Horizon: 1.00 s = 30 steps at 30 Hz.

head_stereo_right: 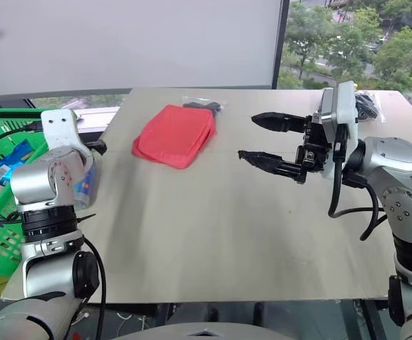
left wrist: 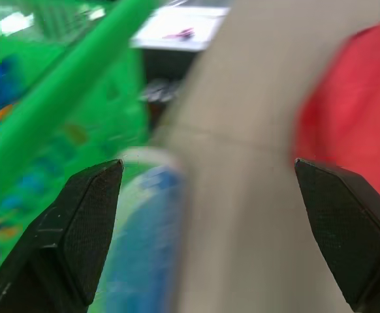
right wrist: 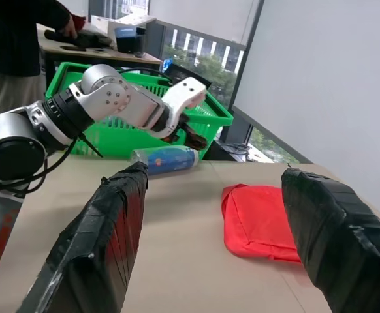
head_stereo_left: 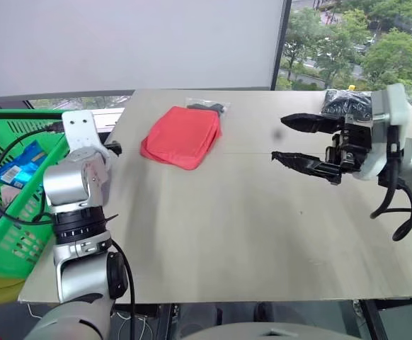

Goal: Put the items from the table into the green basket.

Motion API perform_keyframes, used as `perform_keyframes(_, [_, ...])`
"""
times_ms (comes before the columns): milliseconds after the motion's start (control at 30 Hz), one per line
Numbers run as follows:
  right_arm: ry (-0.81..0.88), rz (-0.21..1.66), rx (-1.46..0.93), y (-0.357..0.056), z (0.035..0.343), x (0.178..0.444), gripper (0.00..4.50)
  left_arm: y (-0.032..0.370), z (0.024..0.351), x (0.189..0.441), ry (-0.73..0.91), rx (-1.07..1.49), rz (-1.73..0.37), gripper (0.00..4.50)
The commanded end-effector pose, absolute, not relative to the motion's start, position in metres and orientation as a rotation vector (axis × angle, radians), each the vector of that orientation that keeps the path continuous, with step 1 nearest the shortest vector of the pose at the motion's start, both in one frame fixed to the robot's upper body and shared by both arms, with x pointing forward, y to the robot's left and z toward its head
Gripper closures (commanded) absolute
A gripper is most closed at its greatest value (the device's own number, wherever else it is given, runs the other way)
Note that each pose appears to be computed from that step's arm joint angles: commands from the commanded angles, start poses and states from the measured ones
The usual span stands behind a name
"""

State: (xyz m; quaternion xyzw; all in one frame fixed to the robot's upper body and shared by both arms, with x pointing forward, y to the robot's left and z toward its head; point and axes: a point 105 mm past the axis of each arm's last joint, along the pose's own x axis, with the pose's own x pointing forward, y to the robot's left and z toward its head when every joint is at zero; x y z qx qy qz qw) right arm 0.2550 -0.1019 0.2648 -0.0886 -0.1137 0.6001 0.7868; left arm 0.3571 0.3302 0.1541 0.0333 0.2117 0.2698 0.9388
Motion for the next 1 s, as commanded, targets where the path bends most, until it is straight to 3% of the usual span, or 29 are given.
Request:
perform_keyframes(33, [-0.289, 1.268, -0.21, -0.106, 0.275, 0.25, 0.95, 0.337, 0.159, 0.351, 0.425, 0.064, 0.591, 0.19])
perform_keyframes(533, [-0.227, 1.274, -0.235, -0.107, 0.265, 0.25, 0.95, 0.368, 0.103, 0.337, 0.716, -0.075, 0.624, 0.19])
perform_keyframes(633, [-0.184, 1.268, -0.283, -0.11, 0.256, 0.252, 0.95, 0.367, 0.092, 0.336, 0.747, -0.109, 0.574, 0.87])
perform_keyframes(733, [-0.171, 1.264, -0.297, -0.113, 0.254, 0.253, 0.95, 0.349, 0.097, 0.345, 0.701, -0.176, 0.466, 1.97])
perform_keyframes(767, [-0.167, 1.262, -0.303, -0.113, 0.254, 0.253, 0.95, 0.341, 0.099, 0.348, 0.687, -0.208, 0.422, 2.13])
perform_keyframes(1000, [-0.128, 1.247, -0.339, -0.121, 0.246, 0.257, 0.95, 0.296, 0.119, 0.352, 0.6, -0.247, 0.15, 2.29])
